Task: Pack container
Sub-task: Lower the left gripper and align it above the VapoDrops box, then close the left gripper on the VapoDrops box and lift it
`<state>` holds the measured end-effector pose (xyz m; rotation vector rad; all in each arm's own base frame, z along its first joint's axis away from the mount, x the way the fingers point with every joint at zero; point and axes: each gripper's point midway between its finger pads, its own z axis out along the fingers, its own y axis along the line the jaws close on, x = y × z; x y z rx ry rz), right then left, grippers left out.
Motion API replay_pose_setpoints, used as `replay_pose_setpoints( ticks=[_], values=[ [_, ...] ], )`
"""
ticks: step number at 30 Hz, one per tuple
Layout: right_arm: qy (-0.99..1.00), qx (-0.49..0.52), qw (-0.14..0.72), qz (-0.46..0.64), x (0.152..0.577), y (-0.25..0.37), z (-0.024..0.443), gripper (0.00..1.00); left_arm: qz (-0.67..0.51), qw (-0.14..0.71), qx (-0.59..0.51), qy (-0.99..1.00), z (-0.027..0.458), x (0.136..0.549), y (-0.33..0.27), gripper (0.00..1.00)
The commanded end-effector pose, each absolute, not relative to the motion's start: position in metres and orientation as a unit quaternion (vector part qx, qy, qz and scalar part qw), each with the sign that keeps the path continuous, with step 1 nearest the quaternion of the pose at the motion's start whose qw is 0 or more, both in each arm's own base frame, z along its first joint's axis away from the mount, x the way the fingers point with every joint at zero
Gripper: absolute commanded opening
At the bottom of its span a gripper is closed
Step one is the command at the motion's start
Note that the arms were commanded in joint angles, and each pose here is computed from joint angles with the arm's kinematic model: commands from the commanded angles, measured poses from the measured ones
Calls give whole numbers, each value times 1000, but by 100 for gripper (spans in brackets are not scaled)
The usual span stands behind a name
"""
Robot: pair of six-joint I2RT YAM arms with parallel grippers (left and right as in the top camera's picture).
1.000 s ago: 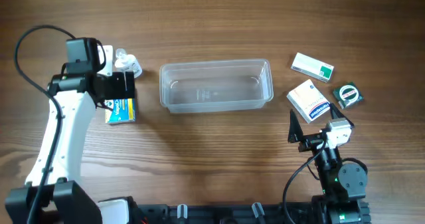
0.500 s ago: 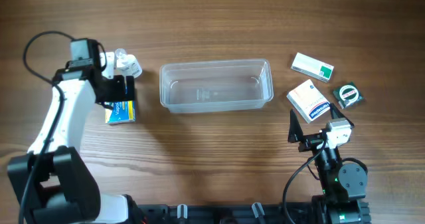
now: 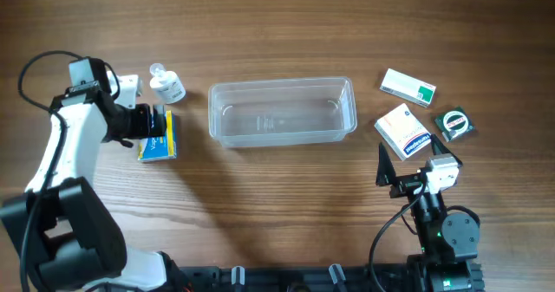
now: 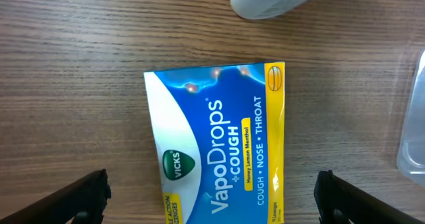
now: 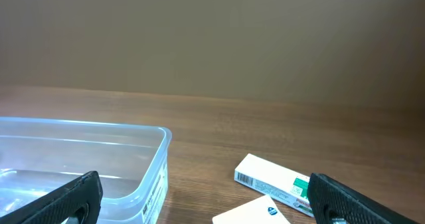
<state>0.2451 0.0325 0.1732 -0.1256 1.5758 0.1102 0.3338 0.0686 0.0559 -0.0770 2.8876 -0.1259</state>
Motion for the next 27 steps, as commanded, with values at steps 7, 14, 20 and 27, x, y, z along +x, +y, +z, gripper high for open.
replay_pose_setpoints(
  ticks=[7,14,20,27],
  values=[
    [705,-63,705,49,245,34,175,100,-55,118,-7,991,42,337,64,100],
    [705,-63,705,49,245,34,175,99,-59,133,-66,987,44,346,66,100],
    [705,-63,705,49,245,34,175,100,-74,141,-70,985,46,349,62,100],
    [705,-63,705,49,245,34,175,100,-78,136,-70,985,45,347,60,100]
  ],
)
